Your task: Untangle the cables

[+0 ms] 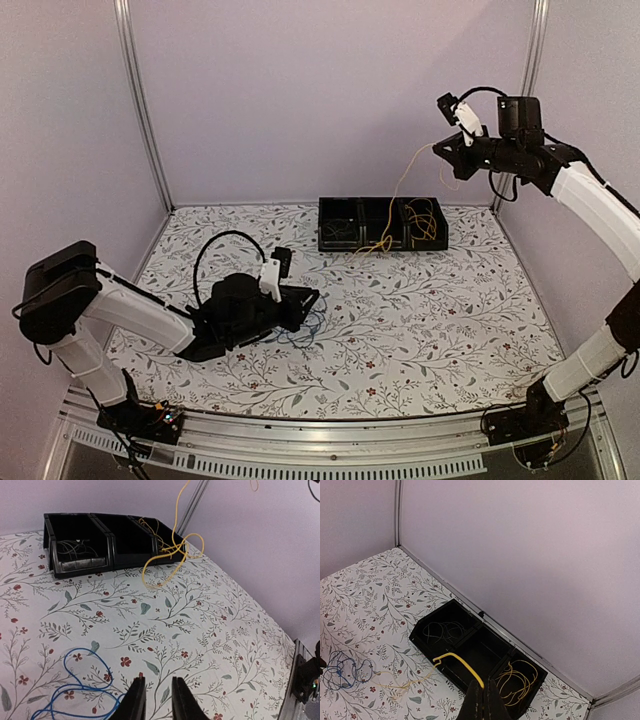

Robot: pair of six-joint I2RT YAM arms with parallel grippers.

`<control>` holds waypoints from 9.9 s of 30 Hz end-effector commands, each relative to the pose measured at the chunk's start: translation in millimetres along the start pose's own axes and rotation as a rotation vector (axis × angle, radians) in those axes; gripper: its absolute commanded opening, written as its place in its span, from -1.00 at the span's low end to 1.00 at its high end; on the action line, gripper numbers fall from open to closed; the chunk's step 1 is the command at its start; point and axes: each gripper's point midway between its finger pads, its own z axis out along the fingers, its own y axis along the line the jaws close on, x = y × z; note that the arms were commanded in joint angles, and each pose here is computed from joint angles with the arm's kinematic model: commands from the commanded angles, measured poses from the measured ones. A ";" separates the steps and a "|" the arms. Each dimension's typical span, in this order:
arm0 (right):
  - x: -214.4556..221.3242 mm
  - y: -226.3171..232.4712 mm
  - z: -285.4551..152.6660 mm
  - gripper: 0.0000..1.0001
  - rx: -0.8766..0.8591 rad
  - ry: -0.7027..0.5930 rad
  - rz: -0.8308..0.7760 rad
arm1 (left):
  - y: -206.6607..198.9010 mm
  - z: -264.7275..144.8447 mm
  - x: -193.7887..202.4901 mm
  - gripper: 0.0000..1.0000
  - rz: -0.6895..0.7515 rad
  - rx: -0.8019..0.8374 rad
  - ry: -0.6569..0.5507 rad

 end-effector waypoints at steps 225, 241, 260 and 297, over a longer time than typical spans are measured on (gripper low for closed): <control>136.0 383.9 120.0 0.54 -1.103 0.146 0.088 | -141.8 -244.2 -435.9 -1.00 0.154 0.184 -0.519; 117.8 372.1 114.9 -0.88 -1.076 0.099 0.065 | -126.6 -253.5 -436.1 -1.00 0.137 0.115 -0.544; 42.0 155.4 89.2 -1.00 -0.411 0.000 -0.140 | -56.1 -68.1 -282.3 -1.00 0.208 -0.035 -0.306; 158.6 54.7 112.9 -0.13 -0.237 0.300 0.145 | 49.3 274.5 -161.6 -1.00 -0.014 -0.075 -0.167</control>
